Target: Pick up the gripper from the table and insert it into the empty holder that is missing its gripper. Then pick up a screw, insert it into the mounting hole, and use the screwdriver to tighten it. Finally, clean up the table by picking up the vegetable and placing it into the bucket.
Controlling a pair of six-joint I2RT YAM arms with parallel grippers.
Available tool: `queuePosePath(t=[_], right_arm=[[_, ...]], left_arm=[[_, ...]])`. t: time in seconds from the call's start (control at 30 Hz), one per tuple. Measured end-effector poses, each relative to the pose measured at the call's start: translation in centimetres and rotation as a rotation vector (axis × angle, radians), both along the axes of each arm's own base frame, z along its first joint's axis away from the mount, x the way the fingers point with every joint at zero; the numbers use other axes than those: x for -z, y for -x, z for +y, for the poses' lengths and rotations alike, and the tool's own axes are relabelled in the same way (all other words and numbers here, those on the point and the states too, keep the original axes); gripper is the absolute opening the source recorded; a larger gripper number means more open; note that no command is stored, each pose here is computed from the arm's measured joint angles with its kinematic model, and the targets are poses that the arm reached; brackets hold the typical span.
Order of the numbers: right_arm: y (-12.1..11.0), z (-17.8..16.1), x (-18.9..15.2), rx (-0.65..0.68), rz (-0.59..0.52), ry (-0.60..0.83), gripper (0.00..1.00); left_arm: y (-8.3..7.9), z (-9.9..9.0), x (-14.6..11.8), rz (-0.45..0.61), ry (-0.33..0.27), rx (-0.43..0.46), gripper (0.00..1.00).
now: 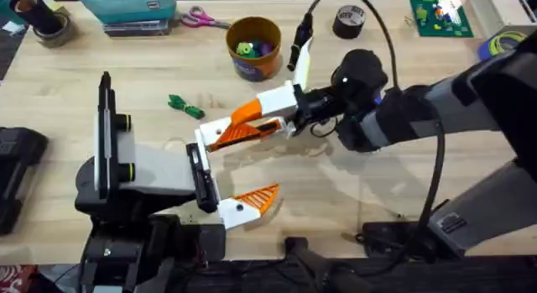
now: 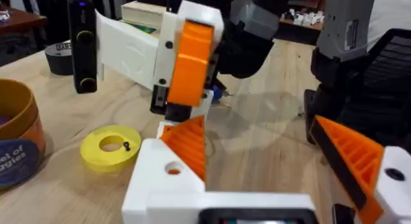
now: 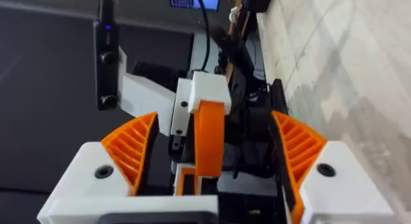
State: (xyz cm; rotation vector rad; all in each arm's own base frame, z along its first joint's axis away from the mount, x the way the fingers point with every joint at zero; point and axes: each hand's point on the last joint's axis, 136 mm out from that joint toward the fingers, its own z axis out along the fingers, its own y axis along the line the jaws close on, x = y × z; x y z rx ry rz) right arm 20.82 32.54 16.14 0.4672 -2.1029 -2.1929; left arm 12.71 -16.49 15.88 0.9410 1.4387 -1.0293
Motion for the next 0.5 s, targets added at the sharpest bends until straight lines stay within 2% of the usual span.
queuePosePath(t=[0.27, 0.5], right_arm=[[-2.3, -3.0, -1.4, 0.053, -0.003, 0.006, 0.994], [-4.1, -7.3, -1.9, 0.165, 0.098, 0.088, 0.996]], left_arm=[[0.0, 0.0, 0.0, 0.000, 0.000, 0.000, 0.985], [0.0, 0.0, 0.0, -0.001, 0.000, 0.000, 0.985]])
